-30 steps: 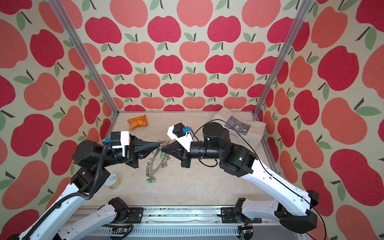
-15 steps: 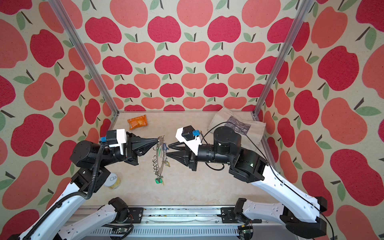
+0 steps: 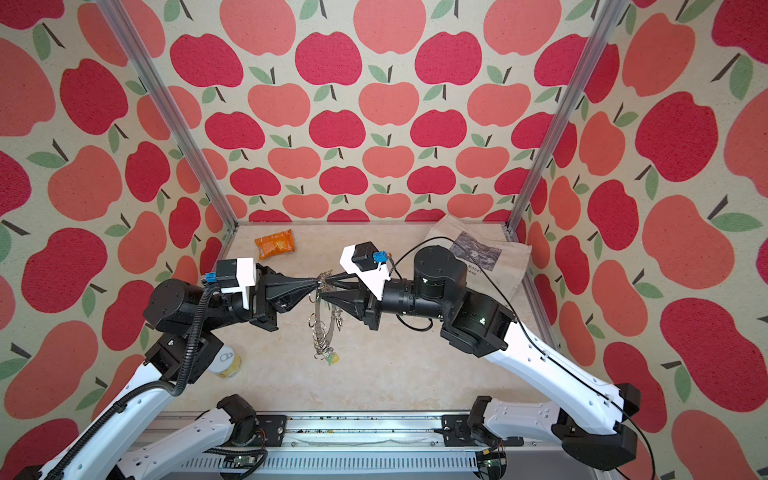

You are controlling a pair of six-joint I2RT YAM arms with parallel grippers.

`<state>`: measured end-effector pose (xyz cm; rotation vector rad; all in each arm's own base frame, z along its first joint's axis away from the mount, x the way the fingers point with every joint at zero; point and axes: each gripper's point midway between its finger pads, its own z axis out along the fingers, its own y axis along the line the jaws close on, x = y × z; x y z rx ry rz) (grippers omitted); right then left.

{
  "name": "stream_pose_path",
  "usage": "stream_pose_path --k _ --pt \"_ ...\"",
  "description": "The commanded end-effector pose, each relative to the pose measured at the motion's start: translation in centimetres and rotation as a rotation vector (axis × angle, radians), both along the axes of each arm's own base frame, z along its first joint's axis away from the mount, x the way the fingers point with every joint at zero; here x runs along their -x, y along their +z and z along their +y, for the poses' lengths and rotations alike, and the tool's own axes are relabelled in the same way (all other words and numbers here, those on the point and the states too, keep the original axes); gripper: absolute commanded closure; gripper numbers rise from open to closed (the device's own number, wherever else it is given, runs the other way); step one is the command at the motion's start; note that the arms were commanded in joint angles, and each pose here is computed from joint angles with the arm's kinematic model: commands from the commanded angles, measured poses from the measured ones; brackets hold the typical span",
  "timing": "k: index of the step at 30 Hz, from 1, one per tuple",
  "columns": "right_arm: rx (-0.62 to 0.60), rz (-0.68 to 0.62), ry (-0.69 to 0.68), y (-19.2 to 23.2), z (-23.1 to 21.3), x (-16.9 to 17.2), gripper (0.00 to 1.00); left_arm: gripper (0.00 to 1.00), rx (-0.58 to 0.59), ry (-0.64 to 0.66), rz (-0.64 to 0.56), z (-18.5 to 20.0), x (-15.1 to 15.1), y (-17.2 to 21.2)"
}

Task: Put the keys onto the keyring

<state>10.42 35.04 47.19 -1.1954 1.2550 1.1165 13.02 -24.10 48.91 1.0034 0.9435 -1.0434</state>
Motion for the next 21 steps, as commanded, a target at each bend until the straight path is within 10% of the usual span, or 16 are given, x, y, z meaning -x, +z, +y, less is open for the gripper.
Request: stream_pose_path --k 1,21 --pt "-0.037 -0.018 0.011 1.1 -0.2 0.1 0.71 1.00 0.055 -0.026 -0.077 0.9 1.6 2.5" --pt "-0.035 -0.016 0.083 1.0 0.2 1.1 1.00 1.00 0.038 -0.028 -0.057 0.8 1.5 2.1"
